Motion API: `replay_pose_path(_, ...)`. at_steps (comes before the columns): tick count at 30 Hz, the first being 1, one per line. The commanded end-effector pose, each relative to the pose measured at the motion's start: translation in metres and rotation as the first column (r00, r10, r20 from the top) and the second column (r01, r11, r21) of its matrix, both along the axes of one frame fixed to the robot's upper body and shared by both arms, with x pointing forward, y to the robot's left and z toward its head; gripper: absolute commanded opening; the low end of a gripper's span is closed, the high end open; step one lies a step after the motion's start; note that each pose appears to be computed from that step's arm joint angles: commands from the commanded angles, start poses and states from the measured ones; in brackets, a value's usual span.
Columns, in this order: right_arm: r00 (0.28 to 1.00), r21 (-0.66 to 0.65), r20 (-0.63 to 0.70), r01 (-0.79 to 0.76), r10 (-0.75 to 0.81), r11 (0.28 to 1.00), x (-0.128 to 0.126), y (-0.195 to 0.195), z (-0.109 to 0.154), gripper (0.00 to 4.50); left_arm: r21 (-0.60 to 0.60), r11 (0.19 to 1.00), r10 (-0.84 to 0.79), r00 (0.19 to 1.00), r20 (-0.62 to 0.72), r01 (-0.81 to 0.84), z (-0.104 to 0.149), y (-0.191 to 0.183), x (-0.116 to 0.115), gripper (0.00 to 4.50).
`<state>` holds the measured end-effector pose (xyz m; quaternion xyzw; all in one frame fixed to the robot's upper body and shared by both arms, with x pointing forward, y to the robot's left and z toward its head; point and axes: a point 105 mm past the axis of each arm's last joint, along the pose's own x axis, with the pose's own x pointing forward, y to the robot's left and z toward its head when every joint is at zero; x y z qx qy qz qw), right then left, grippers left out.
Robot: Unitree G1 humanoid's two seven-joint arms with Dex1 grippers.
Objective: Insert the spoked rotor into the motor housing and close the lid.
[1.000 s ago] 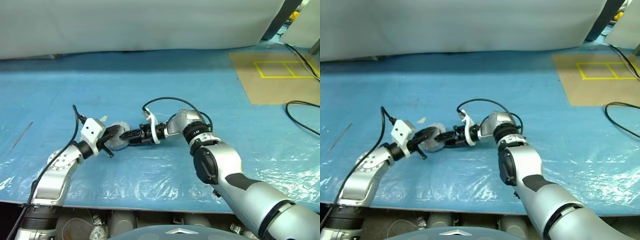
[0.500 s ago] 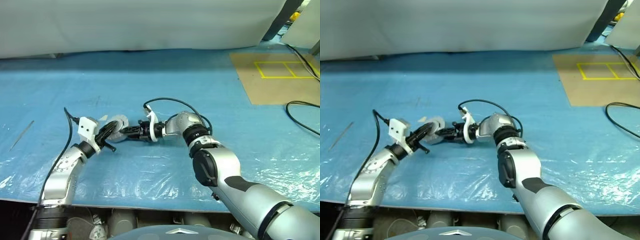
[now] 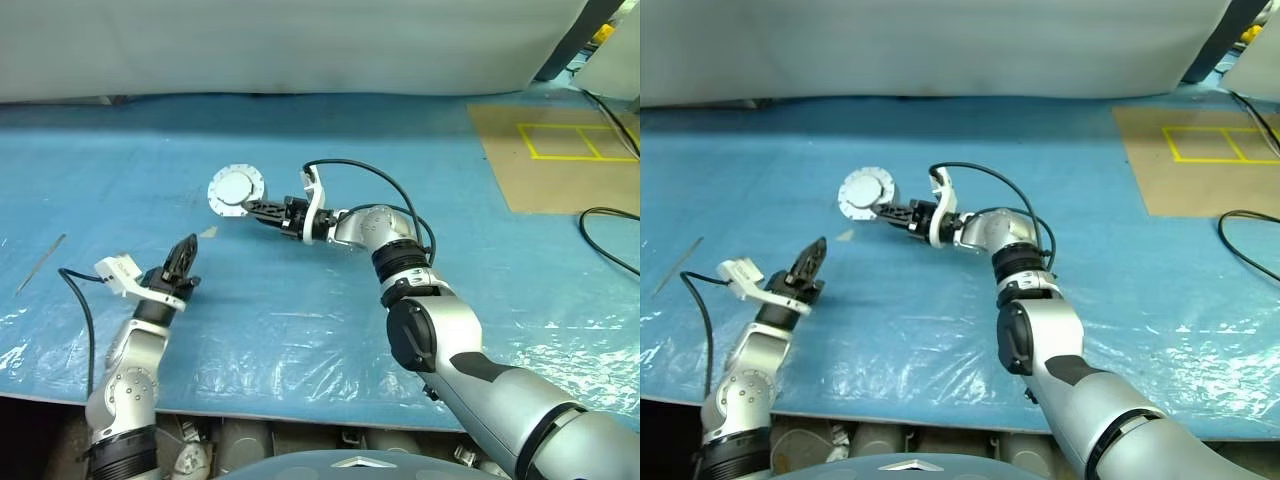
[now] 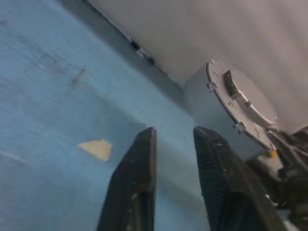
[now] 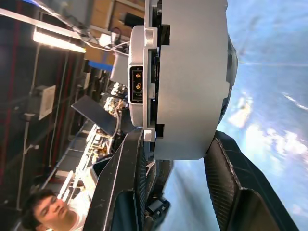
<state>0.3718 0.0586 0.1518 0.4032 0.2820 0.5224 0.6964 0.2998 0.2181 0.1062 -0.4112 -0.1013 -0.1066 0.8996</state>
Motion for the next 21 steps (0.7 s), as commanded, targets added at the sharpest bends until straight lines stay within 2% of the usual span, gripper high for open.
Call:
replay_pose_path(1, 0.997, 0.137, 0.081, -0.017, 0.006, 0.99, 0.003, 0.003, 0.044, 1.34, -0.126, 0.991, -0.027, 0.993, 0.118, 0.042, 0.029, -0.008, 0.0, 2.52)
replay_pose_path(6, 0.997, 0.141, 0.075, -0.004, -0.007, 0.99, 0.005, 0.001, 0.044, 1.34, -0.206, 0.975, -0.048, 0.986, 0.16, 0.081, 0.042, -0.016, 0.003, 4.26)
replay_pose_path(7, 0.997, 0.137, 0.077, -0.01, 0.0, 0.991, 0.004, 0.001, 0.043, 1.34, -0.233, 0.969, -0.043, 0.987, 0.154, 0.078, 0.044, -0.015, 0.004, 4.41)
replay_pose_path(14, 0.995, 0.146, 0.081, -0.062, 0.051, 0.987, -0.005, 0.004, 0.043, 1.34, -0.258, 0.954, -0.128, 0.987, 0.101, 0.15, 0.041, -0.024, 0.01, 4.41)
replay_pose_path(21, 0.982, 0.146, 0.109, -0.17, 0.155, 0.975, -0.022, 0.008, 0.045, 1.34, -0.278, 0.943, -0.157, 0.981, 0.117, 0.184, 0.047, -0.032, 0.016, 4.41)
